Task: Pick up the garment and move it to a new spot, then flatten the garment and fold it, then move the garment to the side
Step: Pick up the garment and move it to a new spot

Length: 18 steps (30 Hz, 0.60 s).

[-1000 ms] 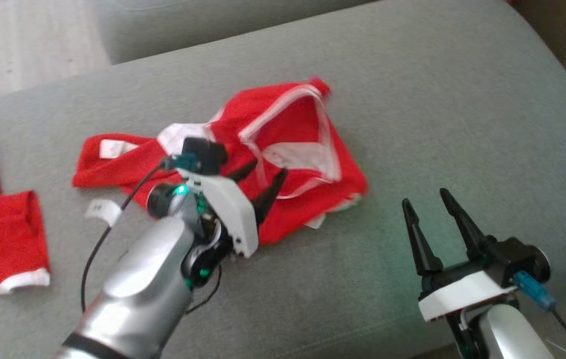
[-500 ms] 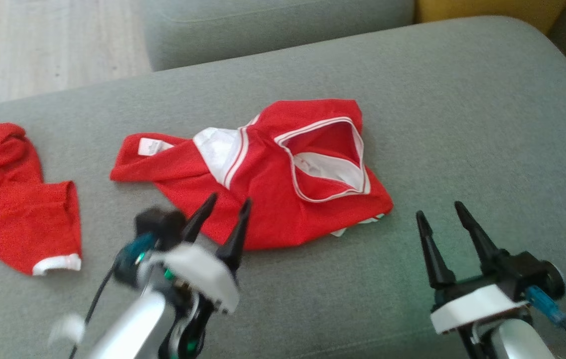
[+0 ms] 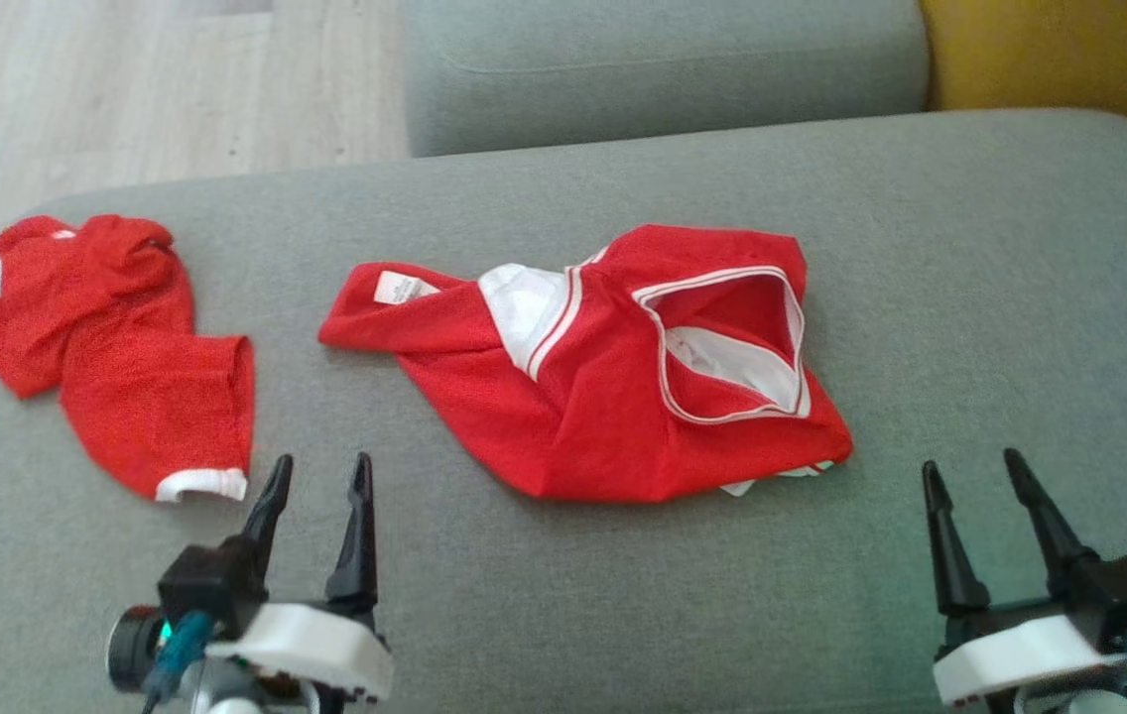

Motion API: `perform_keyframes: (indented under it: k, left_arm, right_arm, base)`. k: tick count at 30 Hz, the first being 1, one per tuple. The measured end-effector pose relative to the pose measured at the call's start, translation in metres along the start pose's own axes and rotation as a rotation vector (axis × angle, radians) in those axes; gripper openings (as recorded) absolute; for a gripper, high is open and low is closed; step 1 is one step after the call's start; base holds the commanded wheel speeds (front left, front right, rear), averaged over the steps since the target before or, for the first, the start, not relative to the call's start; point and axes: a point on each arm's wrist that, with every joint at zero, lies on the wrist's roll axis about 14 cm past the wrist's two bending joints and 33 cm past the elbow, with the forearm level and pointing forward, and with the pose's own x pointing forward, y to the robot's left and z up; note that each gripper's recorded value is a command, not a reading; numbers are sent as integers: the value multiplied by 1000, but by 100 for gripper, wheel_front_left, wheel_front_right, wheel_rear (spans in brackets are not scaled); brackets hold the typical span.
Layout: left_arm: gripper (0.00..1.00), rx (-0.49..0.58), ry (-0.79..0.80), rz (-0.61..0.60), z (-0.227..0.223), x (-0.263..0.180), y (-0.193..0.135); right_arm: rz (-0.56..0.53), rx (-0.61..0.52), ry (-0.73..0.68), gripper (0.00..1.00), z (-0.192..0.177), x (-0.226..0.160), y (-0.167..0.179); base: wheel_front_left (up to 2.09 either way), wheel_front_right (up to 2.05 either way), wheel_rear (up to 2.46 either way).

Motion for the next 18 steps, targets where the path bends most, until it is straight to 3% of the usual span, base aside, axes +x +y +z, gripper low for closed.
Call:
perform_keyframes:
  k: [8,18]
  left_arm:
    - [100,31,-3,36,-6,-27,14]
    - [100,32,-14,42,-6,-27,20]
  right_arm:
    - [-9,-5,0,100,0,-3,0]
    - [-3,12,16,100,-6,-6,6]
  base:
    - [0,0,0]
    - [0,0,0]
